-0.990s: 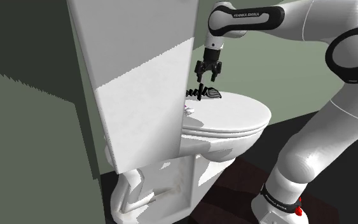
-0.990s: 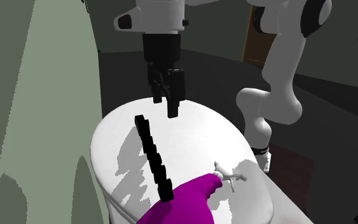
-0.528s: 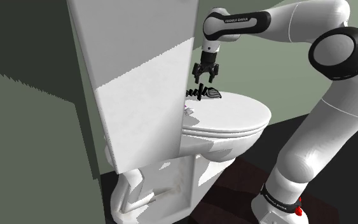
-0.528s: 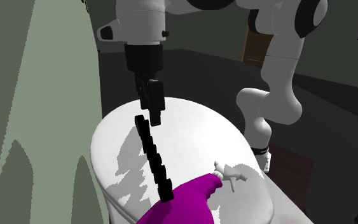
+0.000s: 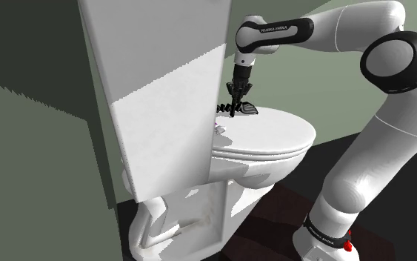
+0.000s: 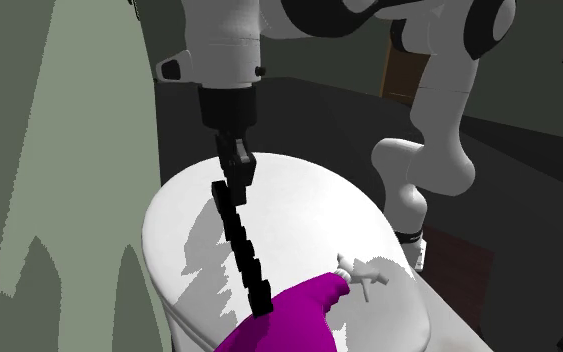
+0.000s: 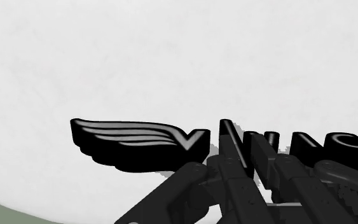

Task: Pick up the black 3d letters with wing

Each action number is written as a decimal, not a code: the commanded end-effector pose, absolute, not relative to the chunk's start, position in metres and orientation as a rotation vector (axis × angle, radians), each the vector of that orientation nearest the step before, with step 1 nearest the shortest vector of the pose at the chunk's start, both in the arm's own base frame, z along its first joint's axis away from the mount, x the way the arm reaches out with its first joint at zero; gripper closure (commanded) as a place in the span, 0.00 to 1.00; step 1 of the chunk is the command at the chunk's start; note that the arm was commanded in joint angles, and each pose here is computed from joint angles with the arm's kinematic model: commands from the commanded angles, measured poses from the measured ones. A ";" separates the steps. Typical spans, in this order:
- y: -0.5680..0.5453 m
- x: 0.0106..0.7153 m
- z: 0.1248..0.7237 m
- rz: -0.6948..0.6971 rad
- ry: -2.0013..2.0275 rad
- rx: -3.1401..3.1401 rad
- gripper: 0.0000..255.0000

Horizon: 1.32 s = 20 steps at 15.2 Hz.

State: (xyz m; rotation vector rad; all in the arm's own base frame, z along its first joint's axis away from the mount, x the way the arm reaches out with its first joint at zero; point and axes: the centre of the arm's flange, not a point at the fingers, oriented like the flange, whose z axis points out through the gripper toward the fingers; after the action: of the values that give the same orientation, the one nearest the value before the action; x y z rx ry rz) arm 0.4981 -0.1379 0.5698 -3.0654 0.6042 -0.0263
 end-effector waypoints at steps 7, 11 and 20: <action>-0.138 0.498 0.575 -0.026 0.604 -3.065 1.00; -0.138 0.498 0.597 -0.026 0.604 -3.065 1.00; -0.138 0.498 0.644 -0.026 0.604 -3.065 1.00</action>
State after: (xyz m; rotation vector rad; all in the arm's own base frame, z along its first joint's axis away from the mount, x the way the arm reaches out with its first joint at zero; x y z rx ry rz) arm 0.4985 -0.1377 0.6386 -3.0654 0.6044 -0.0261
